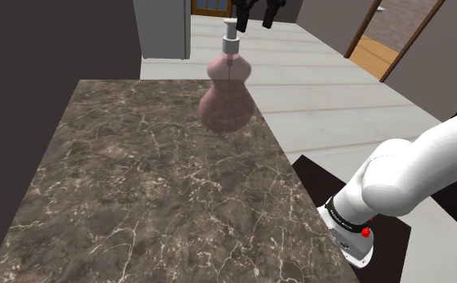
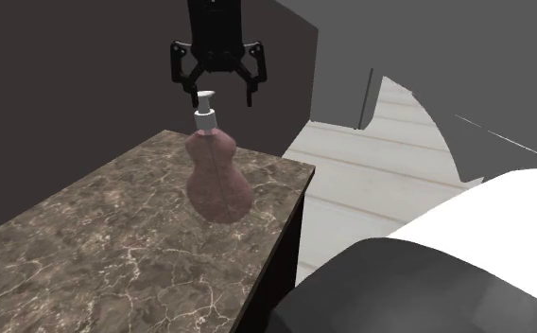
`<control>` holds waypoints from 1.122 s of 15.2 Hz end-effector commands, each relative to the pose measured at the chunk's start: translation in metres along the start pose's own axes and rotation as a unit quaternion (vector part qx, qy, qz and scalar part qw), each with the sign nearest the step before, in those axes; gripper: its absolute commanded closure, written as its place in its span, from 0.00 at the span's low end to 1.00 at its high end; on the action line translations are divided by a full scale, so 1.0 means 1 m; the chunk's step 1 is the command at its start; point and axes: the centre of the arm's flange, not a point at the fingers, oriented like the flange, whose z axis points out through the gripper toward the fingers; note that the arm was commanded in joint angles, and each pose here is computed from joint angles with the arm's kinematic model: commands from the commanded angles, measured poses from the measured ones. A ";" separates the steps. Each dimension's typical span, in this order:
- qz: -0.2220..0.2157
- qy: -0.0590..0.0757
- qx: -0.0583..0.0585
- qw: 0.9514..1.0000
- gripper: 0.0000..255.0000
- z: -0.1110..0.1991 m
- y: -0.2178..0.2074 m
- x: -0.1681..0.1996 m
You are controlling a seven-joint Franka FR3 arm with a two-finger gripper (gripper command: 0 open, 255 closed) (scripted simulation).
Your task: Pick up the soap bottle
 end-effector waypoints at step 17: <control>-0.008 -0.004 0.006 1.000 1.00 0.023 -0.026 0.017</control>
